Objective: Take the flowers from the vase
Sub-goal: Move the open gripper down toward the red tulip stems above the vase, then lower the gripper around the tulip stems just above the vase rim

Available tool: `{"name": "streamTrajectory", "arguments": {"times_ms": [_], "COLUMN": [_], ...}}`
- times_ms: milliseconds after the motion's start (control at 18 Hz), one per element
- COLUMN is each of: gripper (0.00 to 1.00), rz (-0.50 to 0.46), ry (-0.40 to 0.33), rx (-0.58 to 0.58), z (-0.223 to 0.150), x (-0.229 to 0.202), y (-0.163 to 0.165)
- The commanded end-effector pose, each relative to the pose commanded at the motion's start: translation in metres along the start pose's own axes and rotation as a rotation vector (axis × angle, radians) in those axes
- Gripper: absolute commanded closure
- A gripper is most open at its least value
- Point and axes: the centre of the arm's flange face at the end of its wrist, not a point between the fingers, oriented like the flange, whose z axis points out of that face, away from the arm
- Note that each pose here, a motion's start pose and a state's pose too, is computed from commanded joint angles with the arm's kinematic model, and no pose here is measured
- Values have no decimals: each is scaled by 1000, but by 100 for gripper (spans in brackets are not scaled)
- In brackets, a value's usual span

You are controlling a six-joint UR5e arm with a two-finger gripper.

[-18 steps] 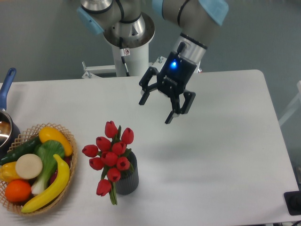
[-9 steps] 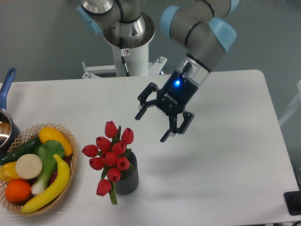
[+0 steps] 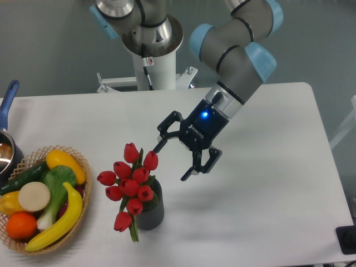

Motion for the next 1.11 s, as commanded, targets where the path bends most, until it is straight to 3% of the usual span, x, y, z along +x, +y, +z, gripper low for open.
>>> {"name": "streamTrajectory", "arguments": {"times_ms": [167,1111], "gripper": [0,0], "rz": [40,40], "ry": [-8,54], "rx": [3,-2], "z": [10,53], "x": [-1,2], "y": [1,12]}}
